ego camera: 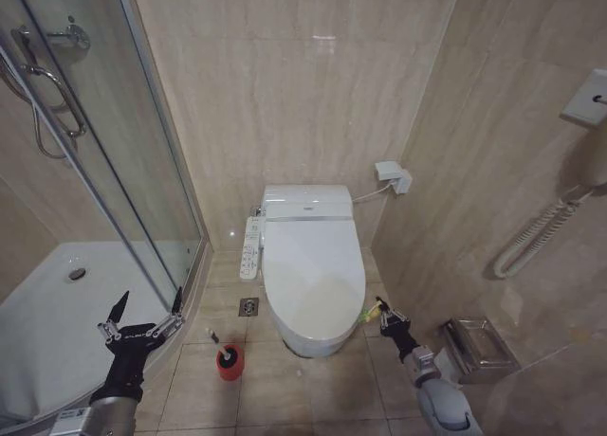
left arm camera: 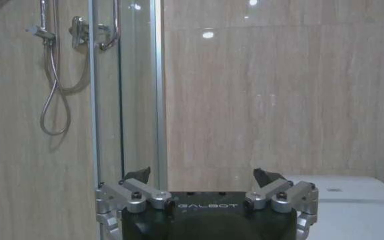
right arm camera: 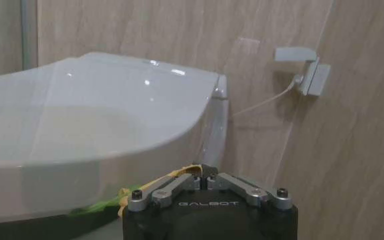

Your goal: Open the toilet lid, clean the toilet bowl with a toilet brush, close the toilet lid, and flush.

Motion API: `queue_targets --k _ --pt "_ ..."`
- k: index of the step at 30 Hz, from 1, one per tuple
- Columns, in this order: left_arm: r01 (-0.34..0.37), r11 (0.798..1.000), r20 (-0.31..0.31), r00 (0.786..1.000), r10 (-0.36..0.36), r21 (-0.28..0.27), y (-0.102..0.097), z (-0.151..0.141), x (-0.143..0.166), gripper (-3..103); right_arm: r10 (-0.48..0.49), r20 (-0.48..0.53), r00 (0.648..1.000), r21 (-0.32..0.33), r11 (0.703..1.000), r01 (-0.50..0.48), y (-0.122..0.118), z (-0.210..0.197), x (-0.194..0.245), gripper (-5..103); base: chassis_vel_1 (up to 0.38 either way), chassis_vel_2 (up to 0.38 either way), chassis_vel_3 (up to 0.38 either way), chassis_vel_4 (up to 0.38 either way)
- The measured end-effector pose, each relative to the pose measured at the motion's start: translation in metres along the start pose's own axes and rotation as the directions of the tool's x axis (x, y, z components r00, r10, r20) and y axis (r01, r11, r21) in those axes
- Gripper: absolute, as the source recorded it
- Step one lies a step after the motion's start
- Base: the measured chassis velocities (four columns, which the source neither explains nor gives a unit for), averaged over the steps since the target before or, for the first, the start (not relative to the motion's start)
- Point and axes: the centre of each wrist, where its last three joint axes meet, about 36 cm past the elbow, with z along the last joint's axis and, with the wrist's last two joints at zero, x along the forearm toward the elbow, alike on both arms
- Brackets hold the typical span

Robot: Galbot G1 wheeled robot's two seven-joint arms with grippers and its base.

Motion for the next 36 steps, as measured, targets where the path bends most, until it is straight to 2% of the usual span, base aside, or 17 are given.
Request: queue_targets --k 25,36 --pt "0.000 1.000 0.000 1.000 0.000 0.000 0.000 0.000 0.000 100 0.077 0.077 0.994 -0.040 0.996 -0.074 -0.032 -0.053 -0.037 1 0.000 0.000 0.000 0.000" --pt "0.000 1.000 0.000 1.000 0.000 0.000 0.000 0.000 0.000 100 0.116 0.106 0.988 -0.033 0.993 -0.113 -0.057 -0.080 -0.061 1 0.000 0.000 0.000 0.000"
